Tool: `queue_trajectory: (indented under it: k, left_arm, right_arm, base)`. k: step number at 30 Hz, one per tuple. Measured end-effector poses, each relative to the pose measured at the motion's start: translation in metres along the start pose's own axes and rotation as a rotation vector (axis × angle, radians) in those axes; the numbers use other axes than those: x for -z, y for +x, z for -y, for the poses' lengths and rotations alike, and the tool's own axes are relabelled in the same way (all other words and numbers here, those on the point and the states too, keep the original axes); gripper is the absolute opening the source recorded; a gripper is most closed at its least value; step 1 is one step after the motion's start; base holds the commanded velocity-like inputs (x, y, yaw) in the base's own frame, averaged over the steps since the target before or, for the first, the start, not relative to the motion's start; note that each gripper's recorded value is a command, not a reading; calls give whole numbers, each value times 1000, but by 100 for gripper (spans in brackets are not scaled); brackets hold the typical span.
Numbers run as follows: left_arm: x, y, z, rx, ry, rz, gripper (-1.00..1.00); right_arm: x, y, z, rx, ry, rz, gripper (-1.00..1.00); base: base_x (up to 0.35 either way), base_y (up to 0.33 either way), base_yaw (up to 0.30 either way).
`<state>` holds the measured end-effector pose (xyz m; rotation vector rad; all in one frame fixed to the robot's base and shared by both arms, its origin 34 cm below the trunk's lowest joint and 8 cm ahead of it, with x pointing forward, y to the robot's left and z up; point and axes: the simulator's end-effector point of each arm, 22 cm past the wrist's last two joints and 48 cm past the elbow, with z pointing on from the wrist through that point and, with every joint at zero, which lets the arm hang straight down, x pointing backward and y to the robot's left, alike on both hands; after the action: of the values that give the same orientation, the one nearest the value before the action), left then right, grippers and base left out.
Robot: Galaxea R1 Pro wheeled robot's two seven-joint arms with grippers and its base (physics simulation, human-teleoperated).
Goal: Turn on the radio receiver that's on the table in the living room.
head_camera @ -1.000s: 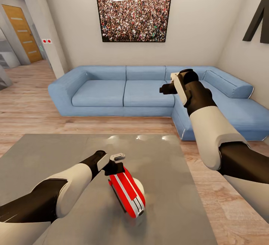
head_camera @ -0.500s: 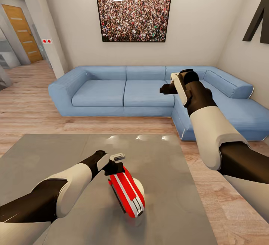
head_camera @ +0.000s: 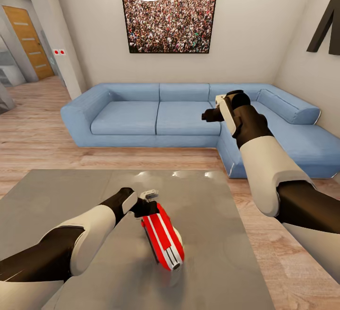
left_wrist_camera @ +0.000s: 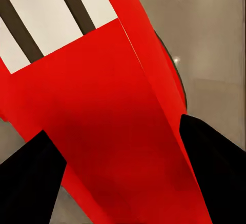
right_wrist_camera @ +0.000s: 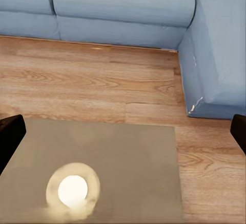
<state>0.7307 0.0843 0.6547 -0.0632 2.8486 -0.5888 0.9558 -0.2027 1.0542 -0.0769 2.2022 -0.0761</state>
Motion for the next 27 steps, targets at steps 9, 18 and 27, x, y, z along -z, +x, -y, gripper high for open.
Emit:
queue_trajectory:
  k: [9,18,27]
  left_arm:
    - [20,-43,13,-27,17,97,-100]
    - [45,-69,27,-53,32,121,-100]
    - [70,-92,38,-76,41,151,-100]
  right_arm:
    - [-2,4,-1,1,-1,-11,100]
    - [-2,4,0,2,-1,-11,100]
    - [-2,4,1,2,2,-11,100]
  base:
    - [0,0,0]
    - [0,0,0]
    - [0,0,0]
